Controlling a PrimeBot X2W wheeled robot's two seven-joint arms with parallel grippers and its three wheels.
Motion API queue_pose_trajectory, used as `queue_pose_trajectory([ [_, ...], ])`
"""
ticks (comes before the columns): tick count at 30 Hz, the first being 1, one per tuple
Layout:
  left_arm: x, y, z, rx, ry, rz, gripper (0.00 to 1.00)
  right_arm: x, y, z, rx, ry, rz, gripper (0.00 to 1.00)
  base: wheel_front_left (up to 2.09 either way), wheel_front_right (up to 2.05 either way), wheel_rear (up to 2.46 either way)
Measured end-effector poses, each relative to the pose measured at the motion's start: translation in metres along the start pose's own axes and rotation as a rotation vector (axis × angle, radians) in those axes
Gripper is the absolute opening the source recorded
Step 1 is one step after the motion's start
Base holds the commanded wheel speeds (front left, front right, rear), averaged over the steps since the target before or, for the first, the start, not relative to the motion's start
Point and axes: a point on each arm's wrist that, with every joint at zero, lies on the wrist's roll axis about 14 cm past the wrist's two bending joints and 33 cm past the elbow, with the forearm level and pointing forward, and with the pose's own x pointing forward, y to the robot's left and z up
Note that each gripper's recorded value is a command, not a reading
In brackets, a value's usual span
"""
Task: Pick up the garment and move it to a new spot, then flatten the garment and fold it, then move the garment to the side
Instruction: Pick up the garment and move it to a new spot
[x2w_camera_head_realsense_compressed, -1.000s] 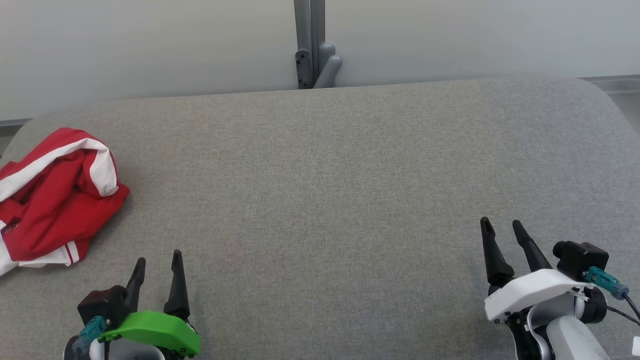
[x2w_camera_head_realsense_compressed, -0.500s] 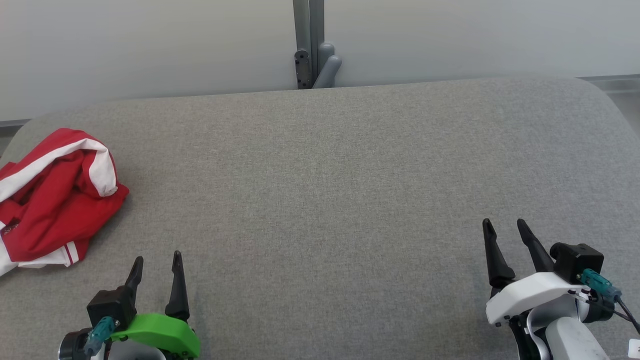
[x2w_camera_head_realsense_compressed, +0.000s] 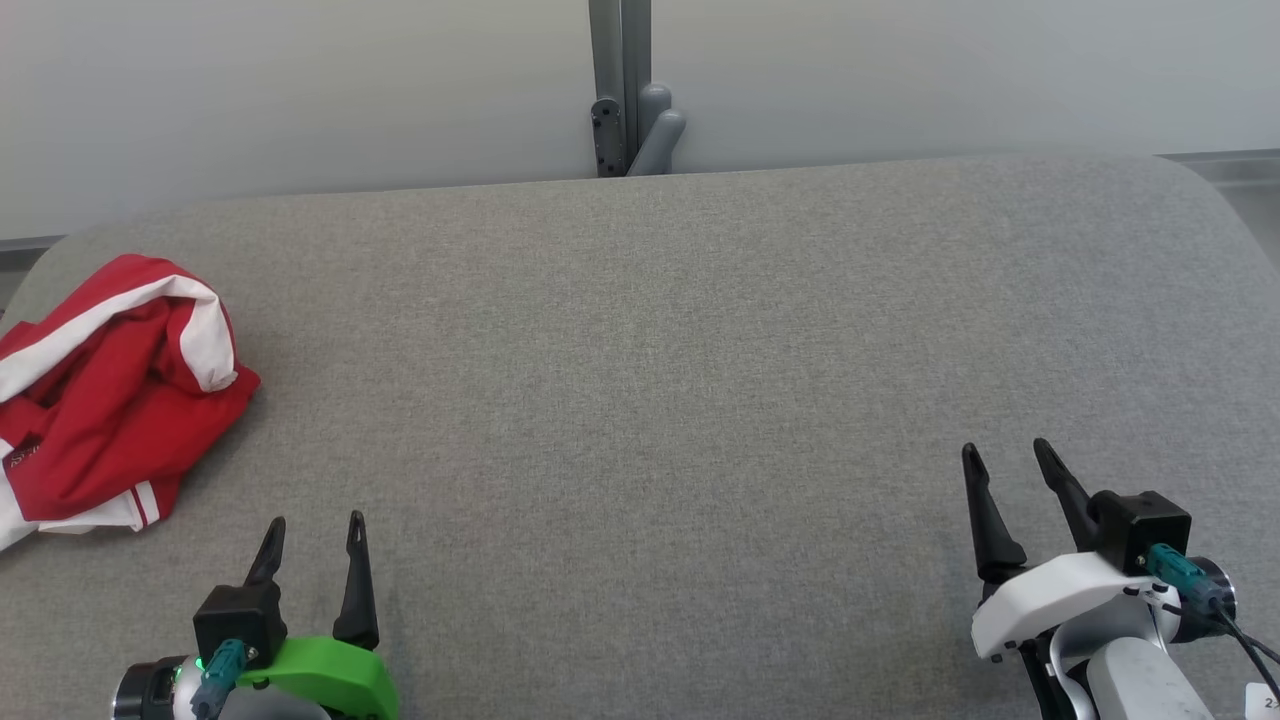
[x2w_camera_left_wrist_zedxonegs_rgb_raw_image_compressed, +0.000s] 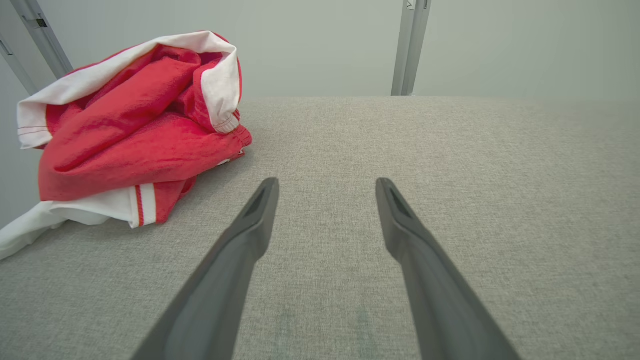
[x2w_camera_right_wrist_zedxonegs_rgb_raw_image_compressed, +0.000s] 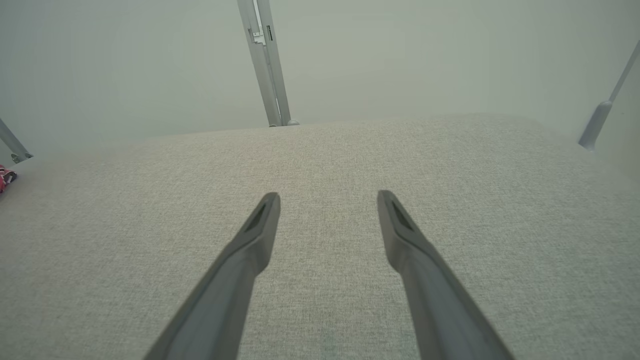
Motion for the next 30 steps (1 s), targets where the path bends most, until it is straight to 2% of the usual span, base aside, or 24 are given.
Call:
queue_pose_trajectory([
  [12, -0.006, 0.018, -0.005, 0.024, 0.006, 0.056, 1.0, 0.006, 0.014, -0.005, -0.067, 0.011, 0.061, 1.0, 0.0, 0.0, 0.0],
  [21, -0.043, 0.076, -0.012, -0.025, 0.019, 0.258, 1.0, 0.031, 0.093, -0.015, -0.058, 0.032, 0.293, 1.0, 0.0, 0.0, 0.0],
  [26, -0.079, 0.109, -0.022, -0.071, 0.037, 0.39, 1.0, 0.042, 0.149, -0.02, -0.05, 0.04, 0.448, 1.0, 0.0, 0.0, 0.0],
  [27, -0.096, 0.121, -0.026, -0.085, 0.043, 0.444, 1.0, 0.045, 0.172, -0.023, -0.044, 0.047, 0.511, 1.0, 0.0, 0.0, 0.0],
  [30, -0.126, 0.139, -0.034, -0.105, 0.058, 0.532, 1.0, 0.045, 0.208, -0.026, -0.038, 0.055, 0.61, 1.0, 0.0, 0.0, 0.0],
])
